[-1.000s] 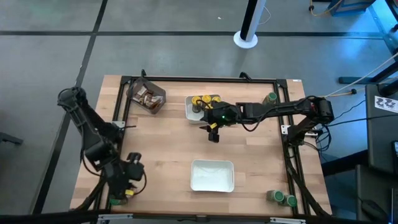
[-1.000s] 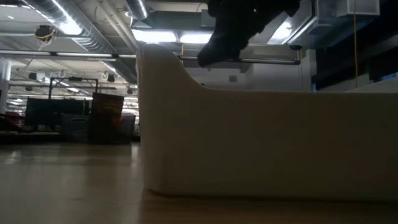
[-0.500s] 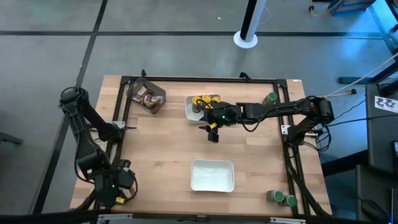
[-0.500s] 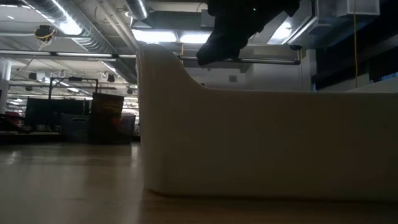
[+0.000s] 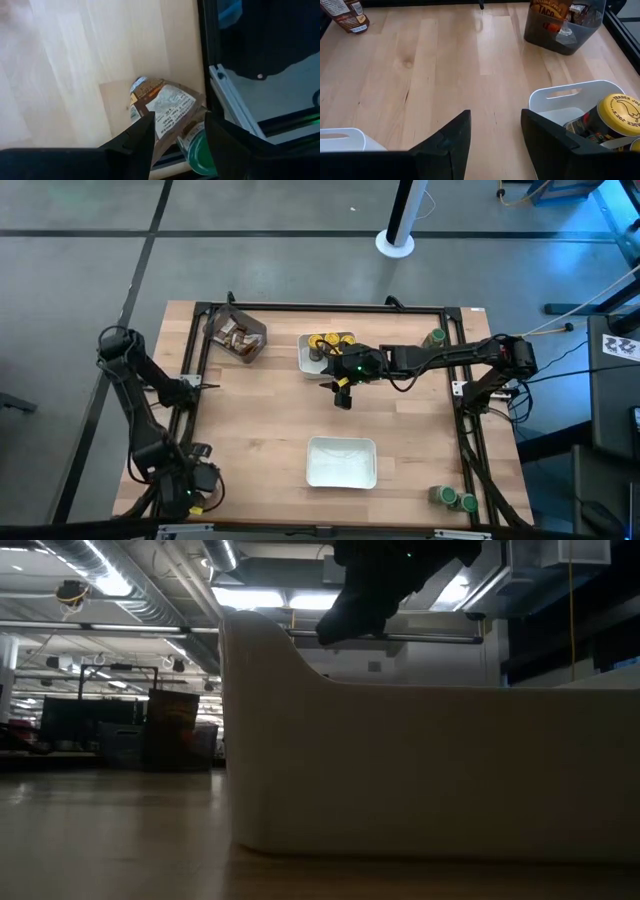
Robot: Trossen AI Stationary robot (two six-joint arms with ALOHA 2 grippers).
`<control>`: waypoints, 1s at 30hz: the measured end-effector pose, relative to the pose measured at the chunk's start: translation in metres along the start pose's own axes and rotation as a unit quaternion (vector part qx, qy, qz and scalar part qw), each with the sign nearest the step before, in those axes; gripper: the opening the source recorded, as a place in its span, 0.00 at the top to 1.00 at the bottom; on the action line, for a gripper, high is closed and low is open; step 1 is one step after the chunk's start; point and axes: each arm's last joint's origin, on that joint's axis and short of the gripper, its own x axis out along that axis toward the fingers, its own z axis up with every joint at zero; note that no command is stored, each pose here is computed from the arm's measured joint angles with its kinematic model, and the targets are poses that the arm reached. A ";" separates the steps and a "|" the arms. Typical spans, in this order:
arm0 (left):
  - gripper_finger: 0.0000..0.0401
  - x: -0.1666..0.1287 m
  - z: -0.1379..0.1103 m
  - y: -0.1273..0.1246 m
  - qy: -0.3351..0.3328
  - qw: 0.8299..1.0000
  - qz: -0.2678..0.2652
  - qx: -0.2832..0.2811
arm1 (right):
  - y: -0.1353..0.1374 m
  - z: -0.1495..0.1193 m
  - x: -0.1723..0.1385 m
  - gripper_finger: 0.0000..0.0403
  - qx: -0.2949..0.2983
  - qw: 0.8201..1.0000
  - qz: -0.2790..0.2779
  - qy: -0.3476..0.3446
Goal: Sort spices by type
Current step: Put the orange seasoning pack into the black bin
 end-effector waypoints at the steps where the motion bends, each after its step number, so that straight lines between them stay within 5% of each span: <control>1: 0.61 0.002 0.000 0.000 0.003 1.000 0.003 0.009 | 0.000 0.000 0.000 0.57 0.000 1.000 0.000 0.000; 9: 0.65 0.013 0.001 -0.002 0.017 0.998 0.021 0.051 | 0.000 0.000 0.000 0.57 0.000 1.000 0.000 0.000; 20: 0.99 0.013 0.006 0.002 0.015 0.998 0.022 0.053 | 0.000 0.000 0.000 0.57 0.000 1.000 0.000 0.000; 30: 1.00 0.001 0.025 0.018 0.006 0.997 0.022 -0.070 | 0.000 0.000 0.000 0.57 0.000 1.000 0.000 0.000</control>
